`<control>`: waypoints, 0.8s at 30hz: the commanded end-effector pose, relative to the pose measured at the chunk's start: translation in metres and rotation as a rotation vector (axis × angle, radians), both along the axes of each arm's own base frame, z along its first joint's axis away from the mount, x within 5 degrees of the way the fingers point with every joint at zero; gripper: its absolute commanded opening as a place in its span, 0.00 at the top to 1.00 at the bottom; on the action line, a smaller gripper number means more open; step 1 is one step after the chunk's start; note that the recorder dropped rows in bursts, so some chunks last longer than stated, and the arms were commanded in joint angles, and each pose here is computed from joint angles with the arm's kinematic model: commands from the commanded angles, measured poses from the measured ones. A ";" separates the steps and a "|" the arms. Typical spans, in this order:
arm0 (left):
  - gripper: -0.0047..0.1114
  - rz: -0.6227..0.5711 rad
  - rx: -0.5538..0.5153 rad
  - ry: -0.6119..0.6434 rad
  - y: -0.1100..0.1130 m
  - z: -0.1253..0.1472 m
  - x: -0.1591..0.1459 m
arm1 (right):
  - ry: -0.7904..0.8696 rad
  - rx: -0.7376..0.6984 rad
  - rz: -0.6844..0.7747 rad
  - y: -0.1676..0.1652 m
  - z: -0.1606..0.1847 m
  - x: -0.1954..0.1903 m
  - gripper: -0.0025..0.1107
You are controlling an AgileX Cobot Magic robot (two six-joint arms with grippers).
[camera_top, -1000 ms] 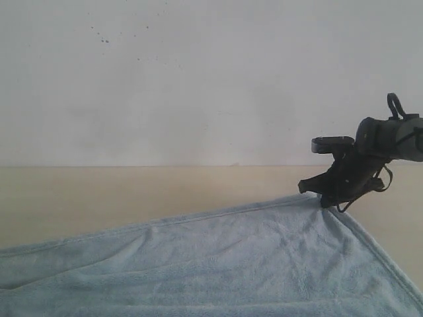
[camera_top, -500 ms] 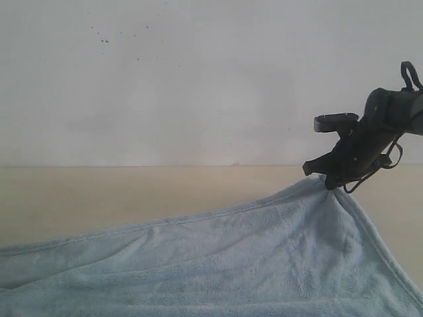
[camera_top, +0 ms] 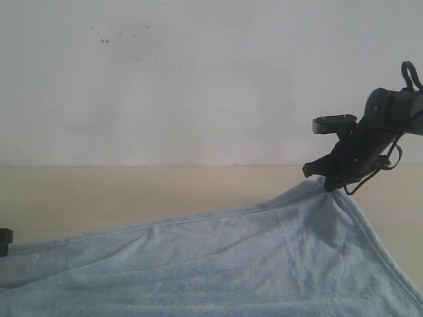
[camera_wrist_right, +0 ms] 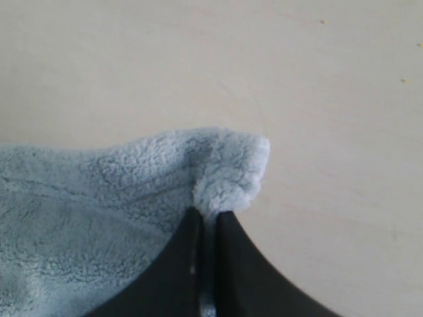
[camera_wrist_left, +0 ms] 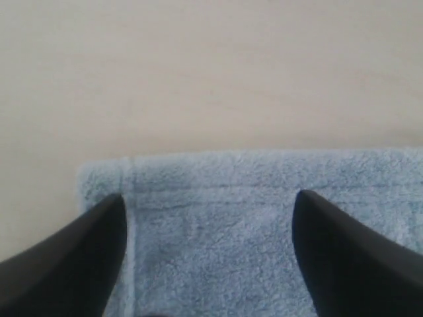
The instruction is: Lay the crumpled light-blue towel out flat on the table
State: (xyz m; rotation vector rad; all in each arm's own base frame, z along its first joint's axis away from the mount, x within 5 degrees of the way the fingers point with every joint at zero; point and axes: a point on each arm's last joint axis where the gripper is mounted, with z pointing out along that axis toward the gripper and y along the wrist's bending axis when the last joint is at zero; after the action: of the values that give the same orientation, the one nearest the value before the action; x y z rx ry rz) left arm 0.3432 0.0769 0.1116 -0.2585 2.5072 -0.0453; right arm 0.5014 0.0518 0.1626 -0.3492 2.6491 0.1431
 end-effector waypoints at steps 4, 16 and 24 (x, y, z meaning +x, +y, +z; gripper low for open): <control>0.38 -0.020 0.045 0.002 -0.002 -0.004 0.008 | -0.029 -0.001 0.008 0.000 0.008 0.001 0.97; 0.67 -0.025 0.032 0.092 -0.002 -0.036 0.003 | -0.027 0.025 -0.001 0.002 0.008 0.001 0.97; 0.93 -0.027 0.037 0.044 -0.002 -0.018 0.005 | -0.017 0.047 -0.004 0.003 0.013 -0.001 0.97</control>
State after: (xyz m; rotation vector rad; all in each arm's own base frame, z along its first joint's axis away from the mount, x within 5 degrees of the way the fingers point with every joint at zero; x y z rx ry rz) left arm 0.3523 0.0818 0.0961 -0.2271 2.5347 0.0666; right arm 0.5015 0.0547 0.1632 -0.3259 2.6437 0.1920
